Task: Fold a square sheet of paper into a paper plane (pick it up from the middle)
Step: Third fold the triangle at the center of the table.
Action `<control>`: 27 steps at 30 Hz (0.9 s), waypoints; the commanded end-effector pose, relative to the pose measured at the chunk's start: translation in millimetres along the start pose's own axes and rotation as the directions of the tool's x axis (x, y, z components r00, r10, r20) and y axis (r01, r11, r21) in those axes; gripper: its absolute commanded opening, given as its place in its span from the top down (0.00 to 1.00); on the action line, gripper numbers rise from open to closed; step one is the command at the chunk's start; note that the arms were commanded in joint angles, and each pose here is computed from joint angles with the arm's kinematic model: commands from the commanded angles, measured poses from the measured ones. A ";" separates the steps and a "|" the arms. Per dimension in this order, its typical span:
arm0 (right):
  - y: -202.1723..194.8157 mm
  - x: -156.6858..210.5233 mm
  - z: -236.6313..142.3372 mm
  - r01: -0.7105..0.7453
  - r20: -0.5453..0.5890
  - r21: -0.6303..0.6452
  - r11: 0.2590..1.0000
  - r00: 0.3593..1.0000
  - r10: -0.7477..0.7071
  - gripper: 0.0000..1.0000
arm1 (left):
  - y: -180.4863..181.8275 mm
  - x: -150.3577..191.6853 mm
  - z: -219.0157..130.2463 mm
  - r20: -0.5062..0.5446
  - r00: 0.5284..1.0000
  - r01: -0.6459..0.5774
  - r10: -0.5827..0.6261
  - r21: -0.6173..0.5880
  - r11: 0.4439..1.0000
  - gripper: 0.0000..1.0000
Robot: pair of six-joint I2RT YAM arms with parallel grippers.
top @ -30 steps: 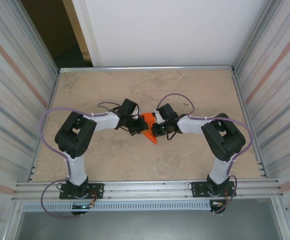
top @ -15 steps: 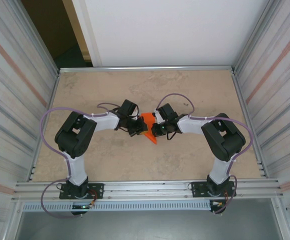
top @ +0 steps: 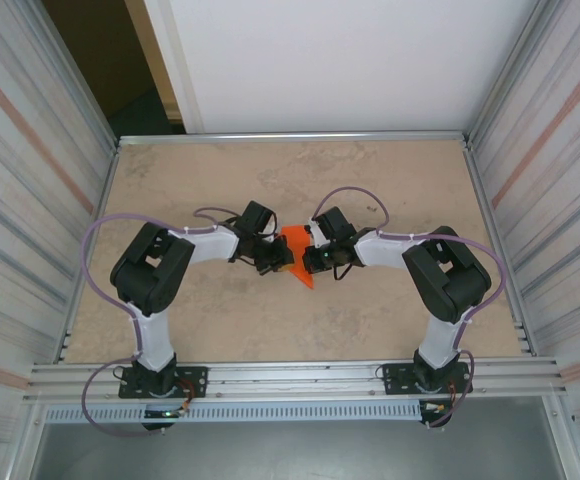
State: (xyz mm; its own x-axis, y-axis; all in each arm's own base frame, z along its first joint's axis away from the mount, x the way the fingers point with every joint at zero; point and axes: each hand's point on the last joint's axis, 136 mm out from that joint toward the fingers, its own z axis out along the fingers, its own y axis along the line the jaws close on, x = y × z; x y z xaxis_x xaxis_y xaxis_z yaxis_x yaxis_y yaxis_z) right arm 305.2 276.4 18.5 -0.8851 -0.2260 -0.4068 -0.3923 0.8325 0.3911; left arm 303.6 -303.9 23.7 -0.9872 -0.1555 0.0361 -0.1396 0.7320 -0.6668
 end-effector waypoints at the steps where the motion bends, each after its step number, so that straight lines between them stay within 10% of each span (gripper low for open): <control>1: -9.7 13.2 8.2 -0.013 -0.060 0.020 1.000 0.998 0.014 1.00 | 14.0 6.1 6.8 -0.014 1.000 0.026 -0.027 -0.043 0.999 0.97; 15: -6.0 6.9 3.2 -0.023 -0.045 0.016 1.000 0.999 0.023 0.98 | 28.0 8.1 9.4 -0.013 0.999 0.048 -0.050 -0.094 0.994 0.97; 27: 0.2 -54.4 -69.4 -0.163 0.161 0.005 0.987 0.974 0.160 0.46 | 60.5 17.2 14.8 -0.019 0.995 0.089 -0.094 -0.195 0.977 0.98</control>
State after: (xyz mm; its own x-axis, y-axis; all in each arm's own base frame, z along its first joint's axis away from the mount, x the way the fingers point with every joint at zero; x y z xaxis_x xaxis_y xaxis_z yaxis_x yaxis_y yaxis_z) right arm 328.2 261.0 61.1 -0.9016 -0.0848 -0.4242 -0.2822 0.8585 0.4281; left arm 304.2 -301.4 18.4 -0.9858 -0.1656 0.0272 -0.1435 0.7475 -0.6485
